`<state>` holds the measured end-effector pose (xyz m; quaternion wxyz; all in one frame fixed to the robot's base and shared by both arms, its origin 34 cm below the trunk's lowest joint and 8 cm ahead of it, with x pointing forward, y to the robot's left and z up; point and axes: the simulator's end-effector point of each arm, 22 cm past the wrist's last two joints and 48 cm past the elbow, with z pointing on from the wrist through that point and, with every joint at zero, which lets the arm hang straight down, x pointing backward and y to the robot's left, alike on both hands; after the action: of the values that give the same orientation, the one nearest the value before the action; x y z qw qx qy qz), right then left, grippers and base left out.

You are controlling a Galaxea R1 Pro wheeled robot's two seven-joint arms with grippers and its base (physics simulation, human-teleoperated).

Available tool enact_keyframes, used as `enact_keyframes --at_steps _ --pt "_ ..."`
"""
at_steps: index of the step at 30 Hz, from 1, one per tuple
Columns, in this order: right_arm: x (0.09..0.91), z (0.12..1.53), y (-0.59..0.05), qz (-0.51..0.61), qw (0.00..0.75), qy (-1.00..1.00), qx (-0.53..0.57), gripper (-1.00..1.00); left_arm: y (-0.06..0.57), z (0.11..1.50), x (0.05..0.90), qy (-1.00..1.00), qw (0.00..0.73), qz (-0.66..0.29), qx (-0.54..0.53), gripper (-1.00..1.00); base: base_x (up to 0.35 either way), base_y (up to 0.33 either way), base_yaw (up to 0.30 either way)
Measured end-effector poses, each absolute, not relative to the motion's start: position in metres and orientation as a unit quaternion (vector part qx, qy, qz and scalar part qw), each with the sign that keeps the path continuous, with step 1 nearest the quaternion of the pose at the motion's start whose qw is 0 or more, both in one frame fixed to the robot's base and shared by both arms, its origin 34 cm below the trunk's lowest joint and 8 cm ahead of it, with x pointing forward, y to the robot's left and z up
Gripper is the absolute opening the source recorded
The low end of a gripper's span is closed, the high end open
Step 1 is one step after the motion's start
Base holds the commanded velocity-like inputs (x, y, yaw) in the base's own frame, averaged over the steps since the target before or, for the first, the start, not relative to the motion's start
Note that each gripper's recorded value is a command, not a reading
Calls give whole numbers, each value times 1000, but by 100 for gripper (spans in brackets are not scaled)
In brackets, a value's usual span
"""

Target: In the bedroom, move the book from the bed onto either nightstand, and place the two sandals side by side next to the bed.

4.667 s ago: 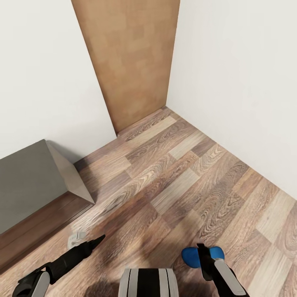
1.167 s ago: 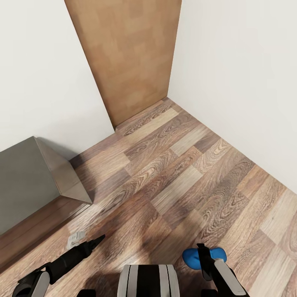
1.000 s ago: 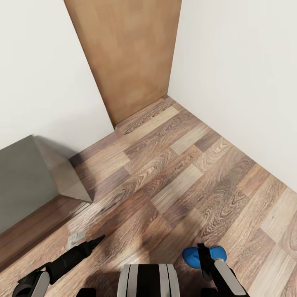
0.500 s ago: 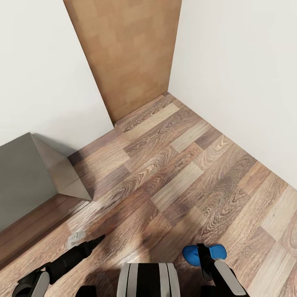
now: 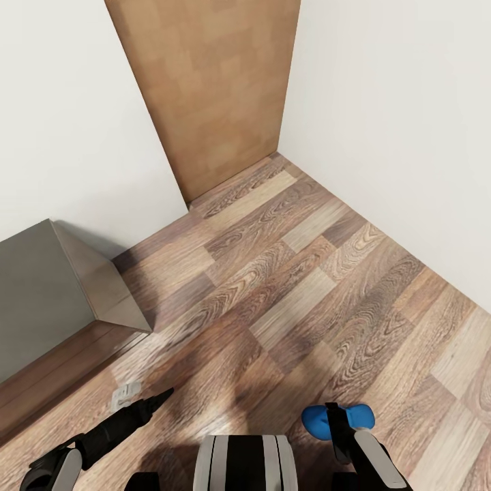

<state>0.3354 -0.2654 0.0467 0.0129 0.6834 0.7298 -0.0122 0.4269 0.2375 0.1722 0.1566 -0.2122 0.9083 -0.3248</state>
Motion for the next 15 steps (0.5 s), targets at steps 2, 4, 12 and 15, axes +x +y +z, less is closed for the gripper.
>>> enact_keyframes --at_steps 2,4,12,15 --pt "335 47 -265 -12 13 730 683 100 238 172 427 908 157 -325 -212 100 123 63 0" --pt "336 47 -265 -12 13 730 683 100 237 172 427 908 156 -325 -212 100 110 60 0" --pt "335 47 -265 -12 13 730 683 100 237 172 427 908 157 -325 -212 100 10 5 0" --pt "335 47 -265 -12 13 730 683 100 237 172 427 908 157 -325 -212 100 0 0 0"
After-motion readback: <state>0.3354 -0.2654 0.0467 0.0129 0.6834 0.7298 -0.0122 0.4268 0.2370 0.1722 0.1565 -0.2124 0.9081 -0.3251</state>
